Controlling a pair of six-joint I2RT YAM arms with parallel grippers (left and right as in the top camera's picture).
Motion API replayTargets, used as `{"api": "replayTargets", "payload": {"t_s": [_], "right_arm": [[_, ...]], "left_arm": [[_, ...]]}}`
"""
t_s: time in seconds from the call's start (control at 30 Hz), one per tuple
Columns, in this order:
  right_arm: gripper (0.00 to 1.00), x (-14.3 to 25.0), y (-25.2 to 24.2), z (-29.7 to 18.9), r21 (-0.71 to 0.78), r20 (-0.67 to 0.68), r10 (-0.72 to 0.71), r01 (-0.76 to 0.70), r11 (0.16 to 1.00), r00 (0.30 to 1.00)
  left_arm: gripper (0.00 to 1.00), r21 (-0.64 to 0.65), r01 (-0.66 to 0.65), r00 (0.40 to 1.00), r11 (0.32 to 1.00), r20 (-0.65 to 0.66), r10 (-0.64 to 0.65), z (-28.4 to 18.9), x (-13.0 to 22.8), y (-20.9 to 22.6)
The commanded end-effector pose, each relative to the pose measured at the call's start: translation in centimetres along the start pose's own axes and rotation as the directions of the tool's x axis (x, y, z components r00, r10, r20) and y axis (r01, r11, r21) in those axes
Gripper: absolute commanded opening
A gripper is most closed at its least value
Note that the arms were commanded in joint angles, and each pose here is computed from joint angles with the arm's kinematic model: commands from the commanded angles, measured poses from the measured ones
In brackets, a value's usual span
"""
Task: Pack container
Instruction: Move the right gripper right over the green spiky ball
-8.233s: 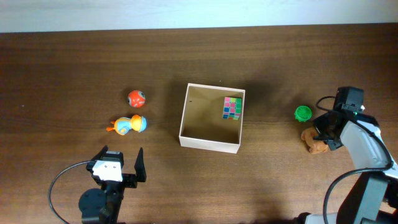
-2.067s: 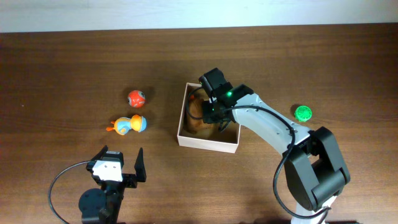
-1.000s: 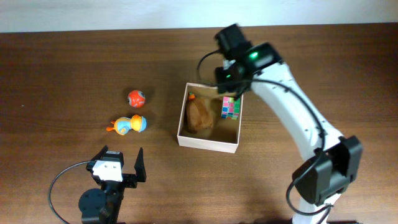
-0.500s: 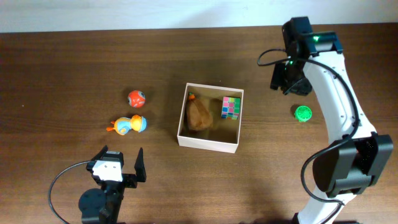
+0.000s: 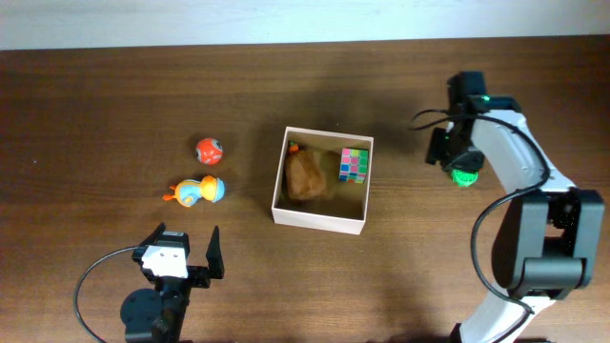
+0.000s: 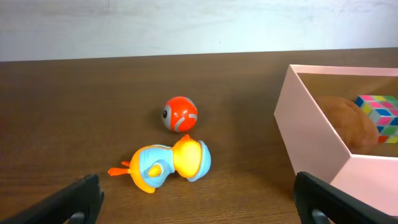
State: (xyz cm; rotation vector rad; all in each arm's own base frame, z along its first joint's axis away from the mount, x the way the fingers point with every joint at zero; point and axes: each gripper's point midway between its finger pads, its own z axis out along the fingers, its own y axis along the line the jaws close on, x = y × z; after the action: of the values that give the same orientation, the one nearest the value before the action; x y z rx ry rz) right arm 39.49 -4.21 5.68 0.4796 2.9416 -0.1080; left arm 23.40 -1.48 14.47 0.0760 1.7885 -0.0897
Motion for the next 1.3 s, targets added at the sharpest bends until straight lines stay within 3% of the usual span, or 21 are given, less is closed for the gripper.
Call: {"api": "replayTargets", "payload": {"t_s": [0.0, 0.27, 1.27], "right_arm": [[0.55, -0.9, -2.1, -0.4, 0.013, 0.031, -0.082, 0.081, 0.997, 0.996], [0.67, -1.9, -4.8, 0.3, 0.015, 0.062, -0.093, 0.092, 0.996, 0.994], [0.67, -0.8, -4.1, 6.1, -0.032, 0.052, -0.083, 0.085, 0.996, 0.995]], "left_arm": [[0.99, 0.003, -0.018, 1.000, 1.000, 0.005, 0.018, 0.0, 0.0, 0.0], [0.99, 0.003, -0.019, 1.000, 1.000, 0.005, 0.019, 0.0, 0.0, 0.0], [0.99, 0.003, -0.018, 1.000, 1.000, 0.005, 0.018, 0.0, 0.0, 0.0]]}}
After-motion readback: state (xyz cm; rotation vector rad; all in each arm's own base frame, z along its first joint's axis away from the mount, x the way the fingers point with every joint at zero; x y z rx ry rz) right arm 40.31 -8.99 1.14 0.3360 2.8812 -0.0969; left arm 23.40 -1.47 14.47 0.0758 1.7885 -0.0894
